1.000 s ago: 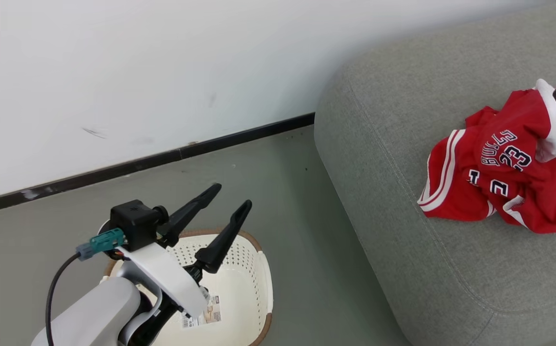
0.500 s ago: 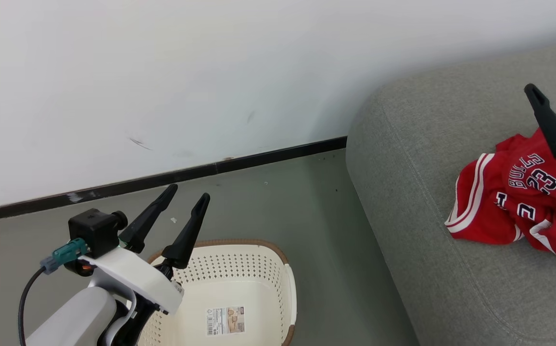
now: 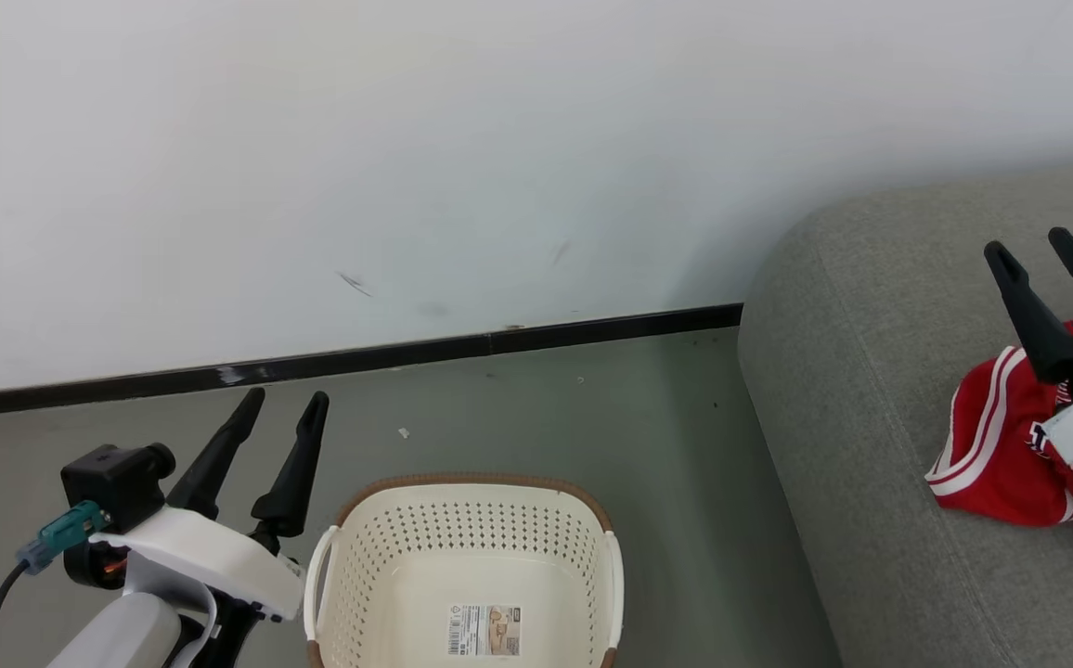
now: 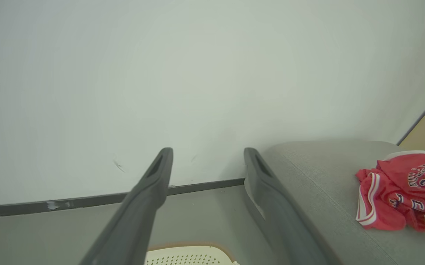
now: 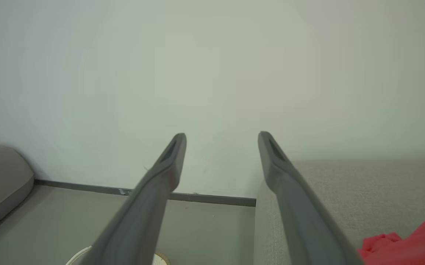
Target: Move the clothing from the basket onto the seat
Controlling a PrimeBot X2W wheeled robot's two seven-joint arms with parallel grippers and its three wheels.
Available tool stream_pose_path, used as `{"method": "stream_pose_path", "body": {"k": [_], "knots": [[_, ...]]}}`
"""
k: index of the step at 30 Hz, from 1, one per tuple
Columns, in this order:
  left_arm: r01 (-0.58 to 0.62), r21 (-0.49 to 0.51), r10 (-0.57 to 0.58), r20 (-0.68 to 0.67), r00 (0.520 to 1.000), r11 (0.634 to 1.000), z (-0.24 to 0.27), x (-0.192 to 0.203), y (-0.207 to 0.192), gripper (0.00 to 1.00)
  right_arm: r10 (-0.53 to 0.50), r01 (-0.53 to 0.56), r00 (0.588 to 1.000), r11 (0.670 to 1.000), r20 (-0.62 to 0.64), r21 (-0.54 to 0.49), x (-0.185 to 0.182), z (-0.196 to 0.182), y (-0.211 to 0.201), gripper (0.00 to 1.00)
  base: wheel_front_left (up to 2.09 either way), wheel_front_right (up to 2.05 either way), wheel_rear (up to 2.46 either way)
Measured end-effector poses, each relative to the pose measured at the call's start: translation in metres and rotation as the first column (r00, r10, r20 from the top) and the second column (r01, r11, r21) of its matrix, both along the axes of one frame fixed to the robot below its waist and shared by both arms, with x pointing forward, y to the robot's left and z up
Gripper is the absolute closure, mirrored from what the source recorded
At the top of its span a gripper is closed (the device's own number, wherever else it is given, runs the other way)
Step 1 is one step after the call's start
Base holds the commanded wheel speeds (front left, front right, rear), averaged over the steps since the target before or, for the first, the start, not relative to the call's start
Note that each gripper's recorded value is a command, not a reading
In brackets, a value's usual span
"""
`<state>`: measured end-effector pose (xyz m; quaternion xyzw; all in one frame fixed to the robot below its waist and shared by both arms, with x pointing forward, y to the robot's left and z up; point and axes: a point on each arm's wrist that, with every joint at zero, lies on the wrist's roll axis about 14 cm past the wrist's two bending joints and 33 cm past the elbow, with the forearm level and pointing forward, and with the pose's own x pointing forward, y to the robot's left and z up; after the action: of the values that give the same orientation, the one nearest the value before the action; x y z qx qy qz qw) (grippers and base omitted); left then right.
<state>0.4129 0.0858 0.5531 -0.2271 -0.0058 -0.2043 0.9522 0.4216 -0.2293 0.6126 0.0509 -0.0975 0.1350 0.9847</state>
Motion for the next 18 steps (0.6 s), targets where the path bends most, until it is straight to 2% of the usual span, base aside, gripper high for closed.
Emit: {"method": "stream_pose_path", "body": {"k": [7,11,15,18], "knots": [[-0.168,-0.031,0.168,0.002,0.986,0.985,0.005,-0.004,0.044,0.0,0.003,-0.002,1.0,1.0,-0.023,0.031,-0.004,-0.018,0.011,0.0,0.0,0.0,0.0],[-0.204,-0.041,0.204,-0.017,0.979,0.978,-0.002,-0.015,0.053,0.0,0.012,-0.009,0.999,0.999,-0.05,0.049,-0.009,-0.033,0.021,0.0,0.0,0.0,0.0],[-0.245,-0.05,0.244,-0.026,0.969,0.968,-0.006,-0.023,0.062,0.0,-0.004,0.01,0.999,0.99,-0.042,0.142,-0.011,-0.035,0.027,0.0,0.0,0.0,0.0],[-0.265,-0.048,0.264,-0.028,0.964,0.963,-0.009,-0.029,0.066,0.0,0.004,0.004,0.999,0.986,-0.048,0.165,-0.016,-0.041,0.037,0.0,0.0,0.0,0.0]]}}
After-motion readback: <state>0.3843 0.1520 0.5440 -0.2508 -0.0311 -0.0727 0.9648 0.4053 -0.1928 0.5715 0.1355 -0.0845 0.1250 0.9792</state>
